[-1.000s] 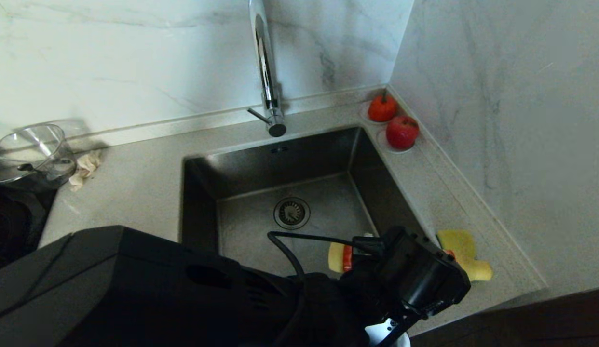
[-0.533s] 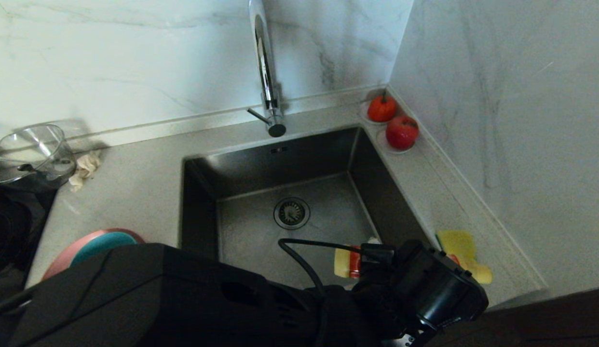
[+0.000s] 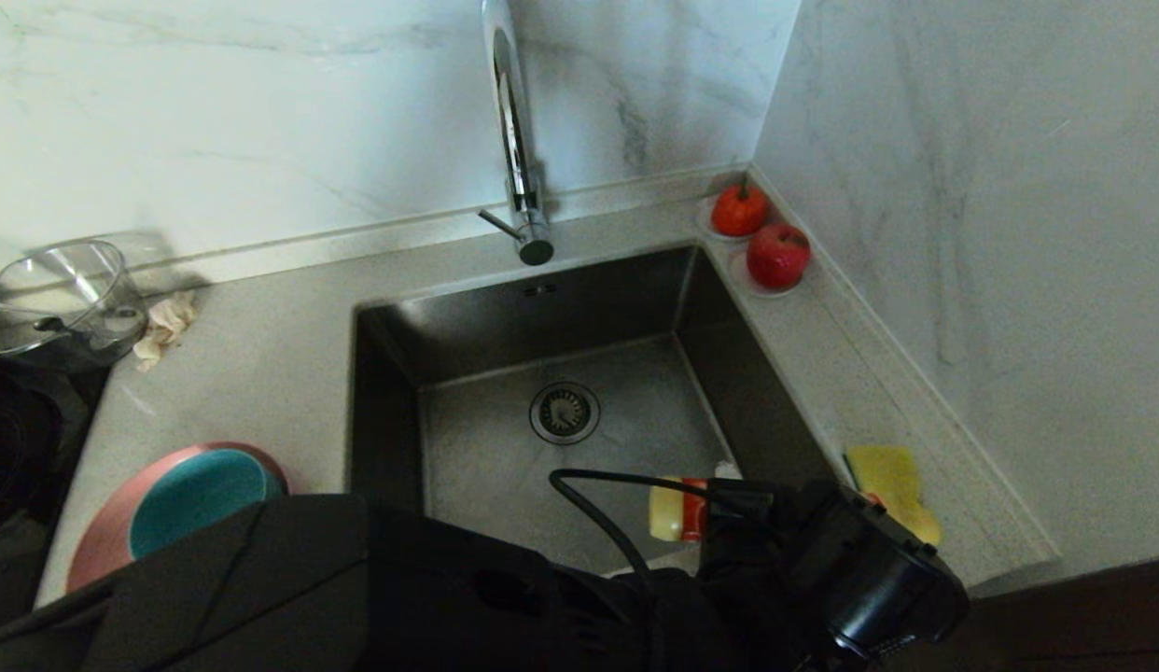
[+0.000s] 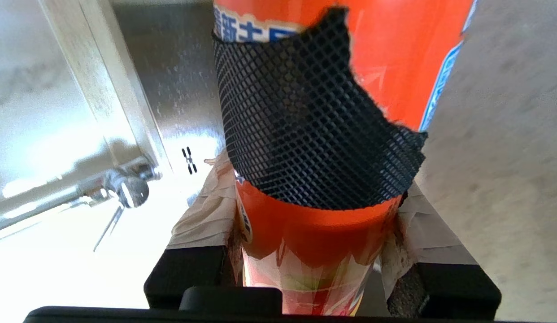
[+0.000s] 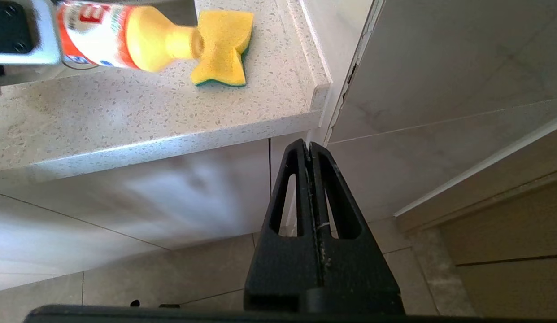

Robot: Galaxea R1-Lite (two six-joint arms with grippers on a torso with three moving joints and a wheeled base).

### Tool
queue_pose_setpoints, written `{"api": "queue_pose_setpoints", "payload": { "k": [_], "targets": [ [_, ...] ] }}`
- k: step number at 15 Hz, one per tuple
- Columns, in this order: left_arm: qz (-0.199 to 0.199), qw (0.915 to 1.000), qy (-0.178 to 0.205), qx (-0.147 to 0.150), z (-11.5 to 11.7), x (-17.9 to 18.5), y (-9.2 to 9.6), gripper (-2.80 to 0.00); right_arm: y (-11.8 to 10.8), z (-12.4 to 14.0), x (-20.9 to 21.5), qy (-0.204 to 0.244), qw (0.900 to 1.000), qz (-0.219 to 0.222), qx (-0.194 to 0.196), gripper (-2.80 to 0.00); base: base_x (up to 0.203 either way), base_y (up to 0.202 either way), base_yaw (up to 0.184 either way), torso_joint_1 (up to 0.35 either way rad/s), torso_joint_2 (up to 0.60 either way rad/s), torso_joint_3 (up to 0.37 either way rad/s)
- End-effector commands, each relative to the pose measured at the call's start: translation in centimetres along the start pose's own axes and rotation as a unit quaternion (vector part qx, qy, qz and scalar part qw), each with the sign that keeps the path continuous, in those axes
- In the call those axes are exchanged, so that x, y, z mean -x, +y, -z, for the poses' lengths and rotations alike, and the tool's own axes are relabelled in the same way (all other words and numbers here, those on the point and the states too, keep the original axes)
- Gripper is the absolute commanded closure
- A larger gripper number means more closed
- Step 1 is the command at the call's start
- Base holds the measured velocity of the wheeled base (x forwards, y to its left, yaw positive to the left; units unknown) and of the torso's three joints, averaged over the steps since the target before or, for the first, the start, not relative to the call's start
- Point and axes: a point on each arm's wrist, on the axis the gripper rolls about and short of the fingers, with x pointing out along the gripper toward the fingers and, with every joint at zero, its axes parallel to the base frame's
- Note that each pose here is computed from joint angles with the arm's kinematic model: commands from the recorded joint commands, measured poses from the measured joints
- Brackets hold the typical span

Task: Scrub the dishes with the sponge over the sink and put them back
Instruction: Squeeze it onto the sponge

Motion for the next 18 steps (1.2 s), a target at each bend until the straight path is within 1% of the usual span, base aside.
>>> {"api": "queue_pose_setpoints", "payload": {
  "k": [1, 3, 8, 11, 14, 15, 18],
  "targets": [
    [0.000, 0.9999, -0.002, -0.016, -0.8, -0.1, -0.8, 0.00, 0.0, 0.0, 0.0, 0.000, 1.000, 0.000, 0.000, 0.00, 0.000, 0.000, 0.000, 0.000, 0.00, 0.000],
    [-0.006, 0.9996, 0.005, -0.028, -1.0, 0.0, -0.9, 0.00, 0.0, 0.0, 0.0, 0.000, 1.000, 0.000, 0.000, 0.00, 0.000, 0.000, 0.000, 0.000, 0.00, 0.000],
    [-0.018, 0.9989, 0.029, -0.032, -0.6, 0.4, -0.6, 0.00, 0.0, 0.0, 0.0, 0.000, 1.000, 0.000, 0.000, 0.00, 0.000, 0.000, 0.000, 0.000, 0.00, 0.000],
    [-0.029, 0.9973, 0.052, -0.043, -0.5, 0.4, -0.4, 0.00, 0.0, 0.0, 0.0, 0.000, 1.000, 0.000, 0.000, 0.00, 0.000, 0.000, 0.000, 0.000, 0.00, 0.000],
    [-0.037, 0.9975, 0.052, -0.029, -0.8, 0.1, 0.2, 0.00, 0.0, 0.0, 0.0, 0.000, 1.000, 0.000, 0.000, 0.00, 0.000, 0.000, 0.000, 0.000, 0.00, 0.000],
    [-0.040, 0.9977, 0.051, -0.019, -1.1, -0.1, 0.4, 0.00, 0.0, 0.0, 0.0, 0.000, 1.000, 0.000, 0.000, 0.00, 0.000, 0.000, 0.000, 0.000, 0.00, 0.000],
    [-0.056, 0.9972, 0.048, 0.014, -1.9, -0.8, 1.7, 0.00, 0.0, 0.0, 0.0, 0.000, 1.000, 0.000, 0.000, 0.00, 0.000, 0.000, 0.000, 0.000, 0.00, 0.000]
  ]
}}
